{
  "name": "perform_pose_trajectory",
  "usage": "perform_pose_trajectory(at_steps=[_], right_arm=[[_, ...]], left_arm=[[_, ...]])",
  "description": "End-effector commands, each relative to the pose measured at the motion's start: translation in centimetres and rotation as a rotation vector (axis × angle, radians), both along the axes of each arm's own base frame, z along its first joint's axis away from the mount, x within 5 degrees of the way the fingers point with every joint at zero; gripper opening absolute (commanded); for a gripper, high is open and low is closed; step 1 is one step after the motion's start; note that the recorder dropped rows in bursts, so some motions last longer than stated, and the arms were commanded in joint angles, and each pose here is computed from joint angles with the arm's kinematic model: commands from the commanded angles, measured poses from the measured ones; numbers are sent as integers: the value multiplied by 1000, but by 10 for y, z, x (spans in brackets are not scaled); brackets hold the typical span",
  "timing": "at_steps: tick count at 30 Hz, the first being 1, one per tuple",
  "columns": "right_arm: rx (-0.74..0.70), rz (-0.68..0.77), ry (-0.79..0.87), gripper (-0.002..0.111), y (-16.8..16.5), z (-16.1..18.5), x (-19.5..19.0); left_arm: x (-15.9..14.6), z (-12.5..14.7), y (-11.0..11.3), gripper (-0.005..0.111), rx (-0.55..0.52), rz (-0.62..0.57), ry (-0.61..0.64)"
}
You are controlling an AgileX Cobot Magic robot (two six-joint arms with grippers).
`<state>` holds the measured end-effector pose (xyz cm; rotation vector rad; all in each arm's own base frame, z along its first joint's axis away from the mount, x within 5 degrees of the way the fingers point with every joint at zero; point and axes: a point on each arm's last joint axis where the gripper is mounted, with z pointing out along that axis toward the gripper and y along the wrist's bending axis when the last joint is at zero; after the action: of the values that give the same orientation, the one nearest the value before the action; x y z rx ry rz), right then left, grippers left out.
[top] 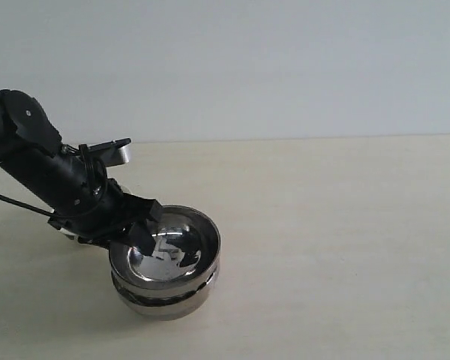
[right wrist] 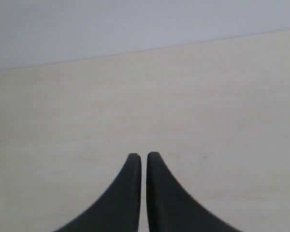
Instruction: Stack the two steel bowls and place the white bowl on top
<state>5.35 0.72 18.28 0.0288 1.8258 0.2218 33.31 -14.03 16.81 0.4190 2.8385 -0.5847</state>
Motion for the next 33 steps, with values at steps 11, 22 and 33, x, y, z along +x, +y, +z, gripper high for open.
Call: perform_pose_trajectory(at_steps=[11, 22, 33], right_arm=[[-6, -41, -15, 0, -2, 1, 0], [-6, -41, -15, 0, -2, 1, 0], [-6, -41, -15, 0, -2, 1, 0]], left_arm=[[-4, 10, -1, 43, -15, -14, 14], [-8, 34, 0, 43, -34, -22, -43], [-13, 37, 6, 36, 20, -52, -11]])
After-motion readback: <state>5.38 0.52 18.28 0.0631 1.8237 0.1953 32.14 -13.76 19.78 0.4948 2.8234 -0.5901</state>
